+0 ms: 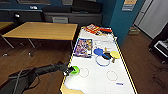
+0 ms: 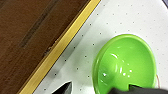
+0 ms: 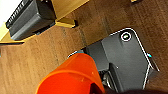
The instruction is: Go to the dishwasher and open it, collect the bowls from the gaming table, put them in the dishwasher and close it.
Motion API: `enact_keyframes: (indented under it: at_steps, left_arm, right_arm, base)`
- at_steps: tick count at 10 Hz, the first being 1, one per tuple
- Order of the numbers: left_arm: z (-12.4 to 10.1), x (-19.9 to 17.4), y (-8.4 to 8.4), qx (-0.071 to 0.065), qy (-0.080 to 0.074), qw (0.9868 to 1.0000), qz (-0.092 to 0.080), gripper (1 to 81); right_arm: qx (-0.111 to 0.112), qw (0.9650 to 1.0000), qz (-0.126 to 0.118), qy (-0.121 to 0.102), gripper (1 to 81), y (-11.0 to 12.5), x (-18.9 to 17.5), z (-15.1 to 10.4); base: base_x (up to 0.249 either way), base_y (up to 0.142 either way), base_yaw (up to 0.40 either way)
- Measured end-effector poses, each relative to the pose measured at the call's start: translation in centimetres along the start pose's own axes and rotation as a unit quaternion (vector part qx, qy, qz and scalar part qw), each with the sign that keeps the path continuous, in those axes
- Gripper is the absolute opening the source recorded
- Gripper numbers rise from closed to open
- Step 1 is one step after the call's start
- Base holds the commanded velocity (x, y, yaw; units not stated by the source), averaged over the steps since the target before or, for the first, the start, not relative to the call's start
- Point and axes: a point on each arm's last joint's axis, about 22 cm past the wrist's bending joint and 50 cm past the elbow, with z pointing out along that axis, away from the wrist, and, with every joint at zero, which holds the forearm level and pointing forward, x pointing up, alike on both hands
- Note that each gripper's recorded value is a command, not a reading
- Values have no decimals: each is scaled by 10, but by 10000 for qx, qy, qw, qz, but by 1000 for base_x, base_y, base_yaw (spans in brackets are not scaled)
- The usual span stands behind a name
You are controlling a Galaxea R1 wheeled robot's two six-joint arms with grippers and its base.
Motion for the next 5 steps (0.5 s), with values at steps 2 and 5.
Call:
enact_keyframes:
  at_steps: [2,5]
  left_arm:
    - [3,-3,-5,35,-21,10000,-16,811]
    - [7,-4,-10,63,-1,9999,140,10]
  right_arm:
    - [-2,10000,-2,1,10,0,0,0]
    - [2,10000,-9,11,10,0,1,0]
  base:
    - [0,0,0]
    - [0,0,0]
